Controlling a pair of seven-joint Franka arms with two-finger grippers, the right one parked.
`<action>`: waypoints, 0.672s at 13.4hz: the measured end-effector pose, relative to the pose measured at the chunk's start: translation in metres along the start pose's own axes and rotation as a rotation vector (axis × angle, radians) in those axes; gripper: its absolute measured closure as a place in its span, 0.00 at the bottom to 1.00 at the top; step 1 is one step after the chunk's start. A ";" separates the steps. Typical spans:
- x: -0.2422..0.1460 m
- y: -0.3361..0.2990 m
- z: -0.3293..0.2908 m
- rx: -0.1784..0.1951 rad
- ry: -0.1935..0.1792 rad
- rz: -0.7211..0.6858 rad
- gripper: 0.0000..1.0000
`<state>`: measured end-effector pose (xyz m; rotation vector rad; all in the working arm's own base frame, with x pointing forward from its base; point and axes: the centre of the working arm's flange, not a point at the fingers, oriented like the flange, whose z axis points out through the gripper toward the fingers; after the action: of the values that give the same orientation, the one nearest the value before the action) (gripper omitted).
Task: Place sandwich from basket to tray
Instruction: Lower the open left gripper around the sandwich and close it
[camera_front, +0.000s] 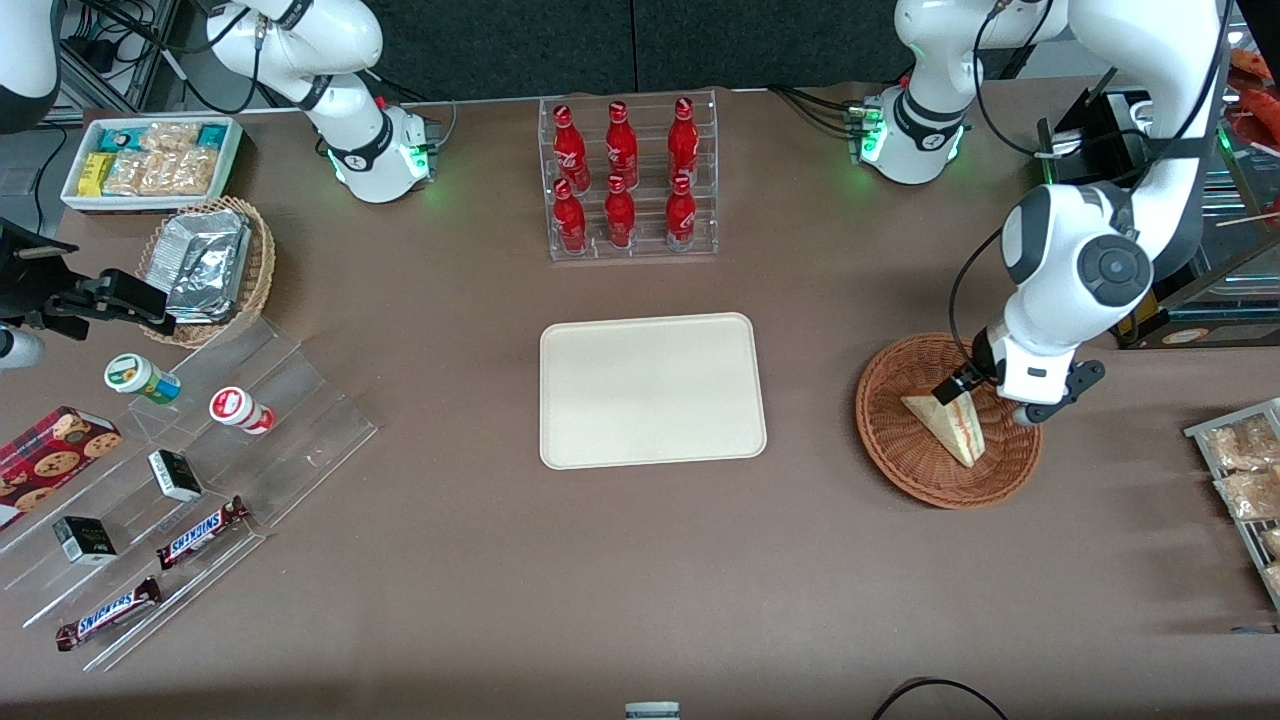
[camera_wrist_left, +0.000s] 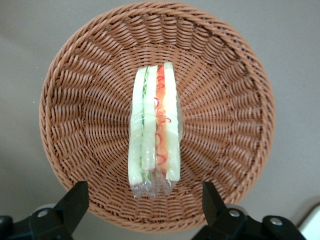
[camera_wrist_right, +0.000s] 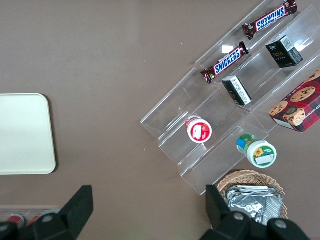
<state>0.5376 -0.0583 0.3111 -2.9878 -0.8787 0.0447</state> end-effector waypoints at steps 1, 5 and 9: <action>0.001 0.001 0.004 0.001 0.002 0.002 0.00; 0.004 0.004 0.017 -0.013 0.015 0.004 0.00; 0.005 0.006 0.032 -0.012 0.008 0.004 0.00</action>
<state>0.5442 -0.0599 0.2793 -2.9993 -0.8749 0.0272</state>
